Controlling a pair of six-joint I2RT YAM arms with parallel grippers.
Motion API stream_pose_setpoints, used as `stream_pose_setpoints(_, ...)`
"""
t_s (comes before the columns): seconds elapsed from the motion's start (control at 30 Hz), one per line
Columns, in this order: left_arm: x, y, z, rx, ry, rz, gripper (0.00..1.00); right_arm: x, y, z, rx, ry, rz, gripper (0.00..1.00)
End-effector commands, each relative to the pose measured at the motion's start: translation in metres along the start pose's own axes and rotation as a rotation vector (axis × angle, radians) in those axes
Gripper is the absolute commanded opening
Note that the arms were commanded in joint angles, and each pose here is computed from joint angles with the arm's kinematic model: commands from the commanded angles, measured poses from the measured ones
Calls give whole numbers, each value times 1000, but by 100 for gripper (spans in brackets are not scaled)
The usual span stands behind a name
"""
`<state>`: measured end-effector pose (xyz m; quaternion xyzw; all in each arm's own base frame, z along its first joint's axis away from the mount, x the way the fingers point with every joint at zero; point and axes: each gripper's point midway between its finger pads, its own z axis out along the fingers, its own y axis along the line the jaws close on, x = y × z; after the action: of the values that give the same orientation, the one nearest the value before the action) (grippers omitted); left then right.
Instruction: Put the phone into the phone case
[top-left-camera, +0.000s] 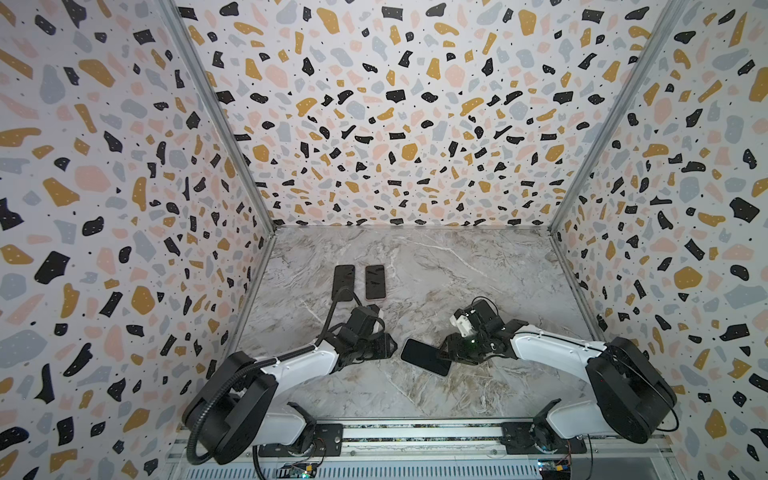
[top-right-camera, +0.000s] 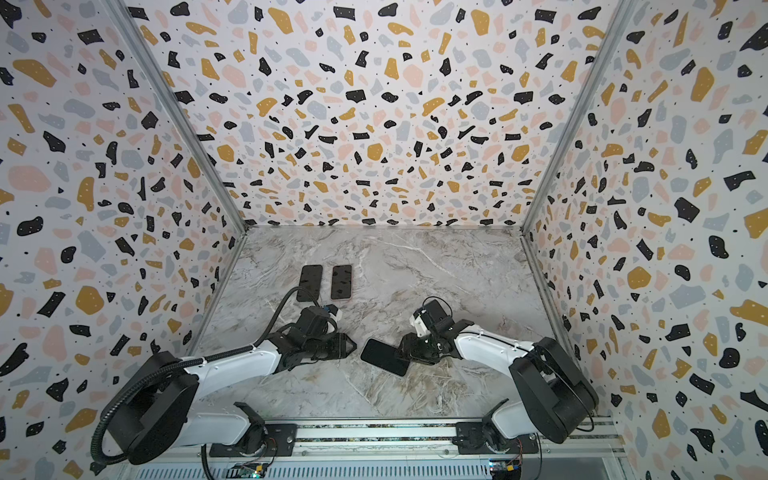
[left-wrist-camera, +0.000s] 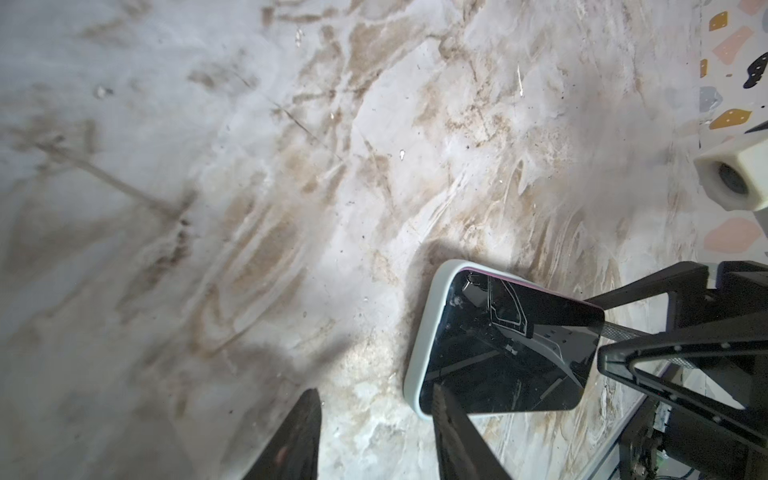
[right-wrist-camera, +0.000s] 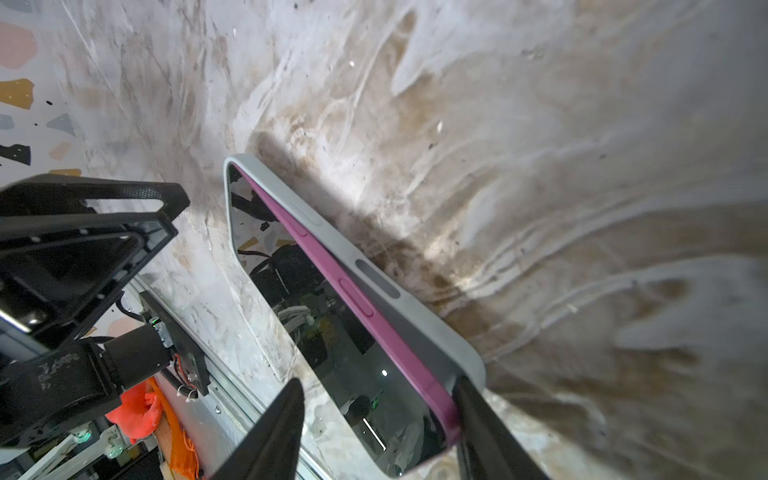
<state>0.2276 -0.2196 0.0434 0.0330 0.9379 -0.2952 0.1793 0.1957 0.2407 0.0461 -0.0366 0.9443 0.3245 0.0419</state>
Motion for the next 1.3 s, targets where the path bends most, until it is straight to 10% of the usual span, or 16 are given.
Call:
stream_pose_setpoints(0.0,13,5,-8,4,18,5,46,-4,4,-9,27,-18,-40,61)
stream_pose_setpoints(0.53,55,-39,-12,196,50,16,49,-18,13,-28,-8,-123,-177,65)
stream_pose_setpoints(1.27,51,-53,24,200,89,59,45,1,-4,0,-14,-8,-252,46)
